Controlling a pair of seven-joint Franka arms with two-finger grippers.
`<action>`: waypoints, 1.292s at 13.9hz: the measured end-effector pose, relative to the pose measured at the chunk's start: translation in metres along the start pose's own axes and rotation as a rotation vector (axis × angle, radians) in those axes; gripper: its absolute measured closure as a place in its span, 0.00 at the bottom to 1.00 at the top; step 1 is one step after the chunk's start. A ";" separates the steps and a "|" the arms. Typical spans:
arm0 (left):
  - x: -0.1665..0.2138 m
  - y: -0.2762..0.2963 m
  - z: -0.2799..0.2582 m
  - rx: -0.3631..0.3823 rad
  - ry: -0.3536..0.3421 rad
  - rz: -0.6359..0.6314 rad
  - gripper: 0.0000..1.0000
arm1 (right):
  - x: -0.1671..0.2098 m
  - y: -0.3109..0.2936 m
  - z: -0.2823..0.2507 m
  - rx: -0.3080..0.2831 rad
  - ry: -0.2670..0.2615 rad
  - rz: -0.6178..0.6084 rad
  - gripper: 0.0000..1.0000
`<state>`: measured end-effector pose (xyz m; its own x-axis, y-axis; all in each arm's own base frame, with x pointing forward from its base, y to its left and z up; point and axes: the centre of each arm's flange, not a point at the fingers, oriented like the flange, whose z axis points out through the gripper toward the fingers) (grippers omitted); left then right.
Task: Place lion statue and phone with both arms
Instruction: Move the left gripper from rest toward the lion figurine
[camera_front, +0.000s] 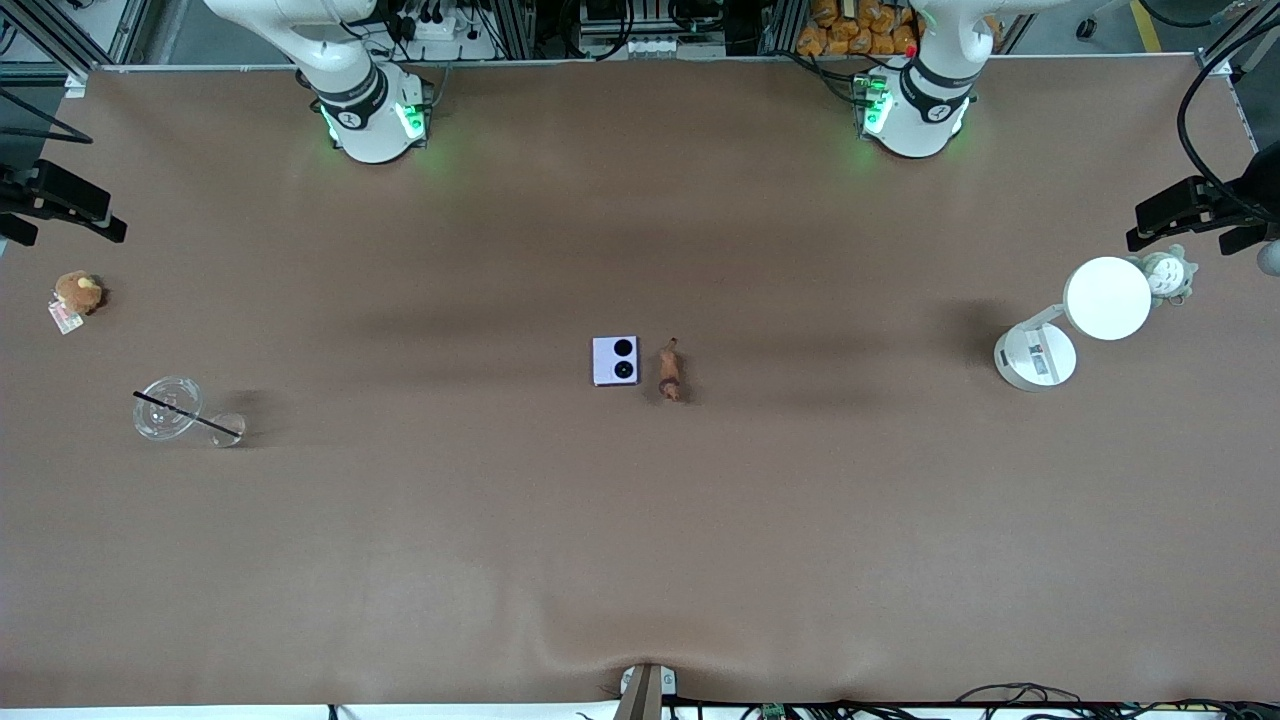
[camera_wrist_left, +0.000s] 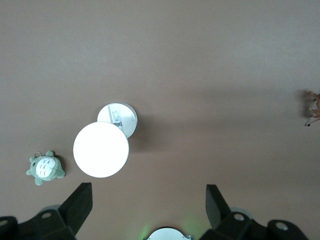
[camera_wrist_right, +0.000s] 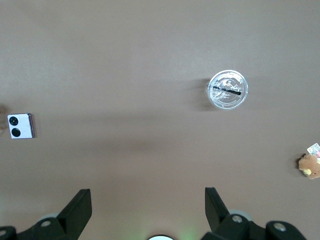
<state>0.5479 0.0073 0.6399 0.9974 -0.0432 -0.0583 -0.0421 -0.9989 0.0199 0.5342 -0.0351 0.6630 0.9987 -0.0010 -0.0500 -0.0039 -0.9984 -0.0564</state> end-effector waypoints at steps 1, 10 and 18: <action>0.000 0.000 0.000 0.000 0.000 0.000 0.00 | 0.000 0.000 0.000 0.000 0.000 0.000 0.00; 0.023 0.015 0.073 -0.023 -0.157 0.027 0.00 | 0.000 0.000 0.000 0.000 0.000 0.000 0.00; 0.075 0.135 0.174 -0.009 -0.165 0.024 0.00 | 0.000 0.000 0.000 0.000 0.000 0.000 0.00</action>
<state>0.6069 -0.1339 0.4642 0.9727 -0.0704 -0.2210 -0.0649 -0.9974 0.0322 0.5342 -0.0352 0.6630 0.9987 -0.0010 -0.0501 -0.0038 -0.9984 -0.0564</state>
